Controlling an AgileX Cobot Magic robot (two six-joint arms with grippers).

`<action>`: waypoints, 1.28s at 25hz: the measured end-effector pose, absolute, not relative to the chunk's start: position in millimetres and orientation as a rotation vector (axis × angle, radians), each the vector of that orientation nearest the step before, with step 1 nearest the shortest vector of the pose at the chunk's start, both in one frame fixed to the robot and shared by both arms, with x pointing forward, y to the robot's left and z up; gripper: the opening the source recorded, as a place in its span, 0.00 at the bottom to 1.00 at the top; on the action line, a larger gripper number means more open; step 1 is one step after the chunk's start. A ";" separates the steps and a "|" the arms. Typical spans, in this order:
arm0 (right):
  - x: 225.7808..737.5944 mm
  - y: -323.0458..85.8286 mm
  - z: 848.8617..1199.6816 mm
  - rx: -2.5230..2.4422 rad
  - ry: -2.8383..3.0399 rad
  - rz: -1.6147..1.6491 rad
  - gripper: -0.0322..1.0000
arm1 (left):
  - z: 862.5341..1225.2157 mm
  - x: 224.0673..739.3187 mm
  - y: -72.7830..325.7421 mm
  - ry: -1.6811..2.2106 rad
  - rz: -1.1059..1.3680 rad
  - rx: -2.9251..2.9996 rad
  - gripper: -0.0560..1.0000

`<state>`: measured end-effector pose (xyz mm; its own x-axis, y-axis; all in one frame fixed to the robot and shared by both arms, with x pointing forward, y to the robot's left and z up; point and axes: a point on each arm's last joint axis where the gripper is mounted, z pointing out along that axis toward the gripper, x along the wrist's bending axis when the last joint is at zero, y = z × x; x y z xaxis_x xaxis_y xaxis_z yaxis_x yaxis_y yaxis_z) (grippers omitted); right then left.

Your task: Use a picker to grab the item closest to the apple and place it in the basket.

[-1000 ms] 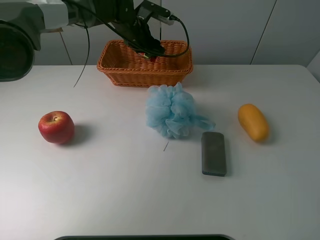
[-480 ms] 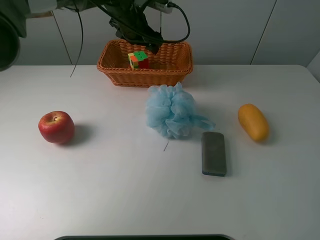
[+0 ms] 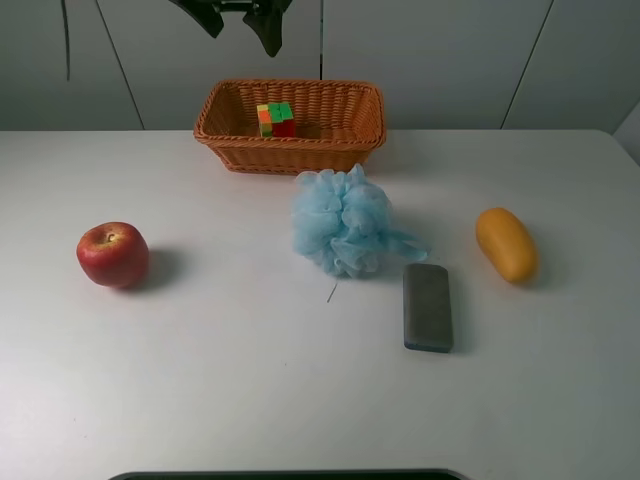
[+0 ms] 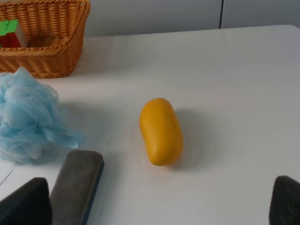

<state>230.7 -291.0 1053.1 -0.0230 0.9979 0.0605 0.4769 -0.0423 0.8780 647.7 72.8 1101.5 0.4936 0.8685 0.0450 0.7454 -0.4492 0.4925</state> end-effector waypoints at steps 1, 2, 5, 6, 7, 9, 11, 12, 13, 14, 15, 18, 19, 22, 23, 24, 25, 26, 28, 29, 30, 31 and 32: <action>230.7 -291.0 1053.1 1.593 1.570 1.001 0.71 | 1105.2 640.7 76.1 1.349 0.393 2.331 0.75; 230.7 -291.0 1053.1 1.593 1.570 1.001 0.71 | 1114.7 631.1 80.9 1.346 0.388 2.323 0.75; 230.7 -291.0 1053.1 1.593 1.570 1.001 0.71 | 1131.6 597.3 98.0 1.353 0.350 2.331 0.75; 230.7 -291.0 1053.1 1.593 1.570 1.001 0.71 | 1136.7 583.6 105.2 1.356 0.339 2.333 0.75; 230.7 -291.0 1053.1 1.593 1.570 1.001 0.71 | 1141.2 569.5 113.2 1.359 0.335 2.338 0.75; 230.7 -291.0 1053.1 1.593 1.570 1.001 0.71 | 1148.3 543.0 128.3 1.362 0.331 2.343 0.75; 230.7 -291.0 1053.1 1.593 1.570 1.001 0.71 | 1154.0 513.5 145.2 1.363 0.330 2.344 0.75; 230.7 -291.0 1053.1 1.593 1.570 1.001 0.71 | 1156.2 501.2 152.1 1.361 0.333 2.341 0.75; 230.7 -291.0 1053.1 1.593 1.570 1.001 0.71 | 1158.2 486.4 160.6 1.359 0.335 2.337 0.75; 230.7 -291.0 1053.1 1.593 1.570 1.001 0.71 | 1159.6 472.1 168.7 1.355 0.340 2.332 0.75; 230.7 -291.0 1053.1 1.593 1.570 1.001 0.71 | 1158.1 460.2 175.5 1.355 0.340 2.331 0.75; 230.7 -291.0 1053.1 1.593 1.570 1.001 0.71 | 1158.4 418.8 199.1 1.338 0.362 2.301 0.75; 230.7 -291.0 1053.1 1.593 1.570 1.001 0.71 | 1155.0 406.9 205.0 1.335 0.353 2.296 0.75; 230.7 -291.0 1053.1 1.593 1.570 1.001 0.71 | 1152.2 367.5 226.3 1.306 0.371 2.245 0.75; 230.7 -291.0 1053.1 1.593 1.570 1.001 0.71 | 1152.7 355.0 233.1 1.291 0.386 2.219 0.75; 230.7 -291.0 1053.1 1.593 1.570 1.001 0.71 | 1150.7 343.4 239.7 1.279 0.399 2.199 0.75; 230.7 -291.0 1053.1 1.593 1.570 1.001 0.71 | 1148.2 333.0 245.6 1.268 0.411 2.182 0.75; 230.7 -291.0 1053.1 1.593 1.570 1.001 0.71 | 1144.8 325.3 250.3 1.263 0.421 2.172 0.75; 230.7 -291.0 1053.1 1.593 1.570 1.001 0.71 | 1138.3 309.3 259.8 1.246 0.445 2.144 0.75; 230.7 -291.0 1053.1 1.593 1.570 1.001 0.71 | 1133.6 303.1 264.3 1.254 0.456 2.130 0.75; 230.7 -291.0 1053.1 1.593 1.570 1.001 0.71 | 1129.1 299.1 268.0 1.272 0.466 2.116 0.75; 230.7 -291.0 1053.1 1.593 1.570 1.001 0.71 | 1123.0 295.2 272.2 1.303 0.483 2.094 0.75; 230.7 -291.0 1053.1 1.593 1.570 1.001 0.71 | 1117.2 292.8 275.5 1.334 0.503 2.061 0.75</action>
<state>230.7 -291.0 1053.1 -0.0221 0.9978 0.0621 0.4769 -0.0440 0.8779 292.8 275.5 1117.2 0.4157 0.9093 -0.0178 0.6711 -0.2935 0.6808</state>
